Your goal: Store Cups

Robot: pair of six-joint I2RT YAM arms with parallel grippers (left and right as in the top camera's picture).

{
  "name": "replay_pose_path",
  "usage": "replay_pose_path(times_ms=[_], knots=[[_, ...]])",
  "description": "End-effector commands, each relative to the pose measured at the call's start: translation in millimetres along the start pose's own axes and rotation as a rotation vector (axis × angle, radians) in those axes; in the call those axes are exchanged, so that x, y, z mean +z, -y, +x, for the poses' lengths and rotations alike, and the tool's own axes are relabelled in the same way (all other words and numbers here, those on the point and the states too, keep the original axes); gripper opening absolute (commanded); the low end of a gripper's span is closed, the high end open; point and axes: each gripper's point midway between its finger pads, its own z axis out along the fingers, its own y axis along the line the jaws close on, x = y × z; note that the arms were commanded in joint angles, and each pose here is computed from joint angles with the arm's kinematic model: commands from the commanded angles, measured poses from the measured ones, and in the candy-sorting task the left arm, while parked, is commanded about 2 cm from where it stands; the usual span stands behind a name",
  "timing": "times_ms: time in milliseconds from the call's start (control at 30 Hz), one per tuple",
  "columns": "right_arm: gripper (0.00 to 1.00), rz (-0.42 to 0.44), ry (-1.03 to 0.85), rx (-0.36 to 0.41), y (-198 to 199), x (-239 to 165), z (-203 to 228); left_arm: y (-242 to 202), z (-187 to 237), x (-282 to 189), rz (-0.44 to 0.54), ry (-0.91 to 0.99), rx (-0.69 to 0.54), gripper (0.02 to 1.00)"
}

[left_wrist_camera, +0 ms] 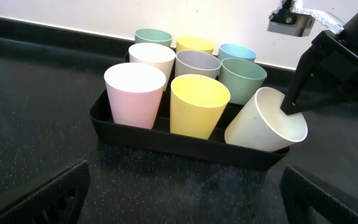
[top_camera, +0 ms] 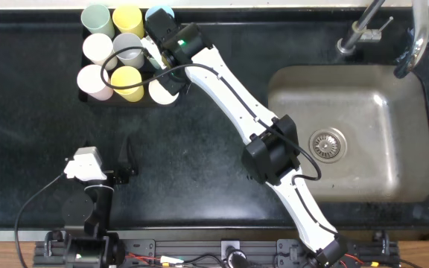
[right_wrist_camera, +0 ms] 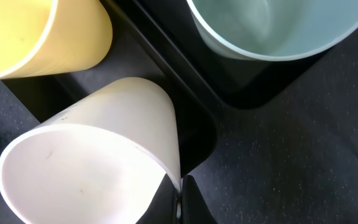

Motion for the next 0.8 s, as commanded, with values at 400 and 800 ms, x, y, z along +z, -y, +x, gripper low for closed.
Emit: replay_pose_path(times_ms=[400, 800], knots=[[0.998, 0.006, 0.014, -0.029, -2, -1, -4, 0, -1, 0, 0.001, 0.004, 0.016, 1.000], [0.996, 0.106, 0.240, 0.040, 23, -100, -42, 0, -1, 0, 0.001, 0.004, 0.016, 1.000]])
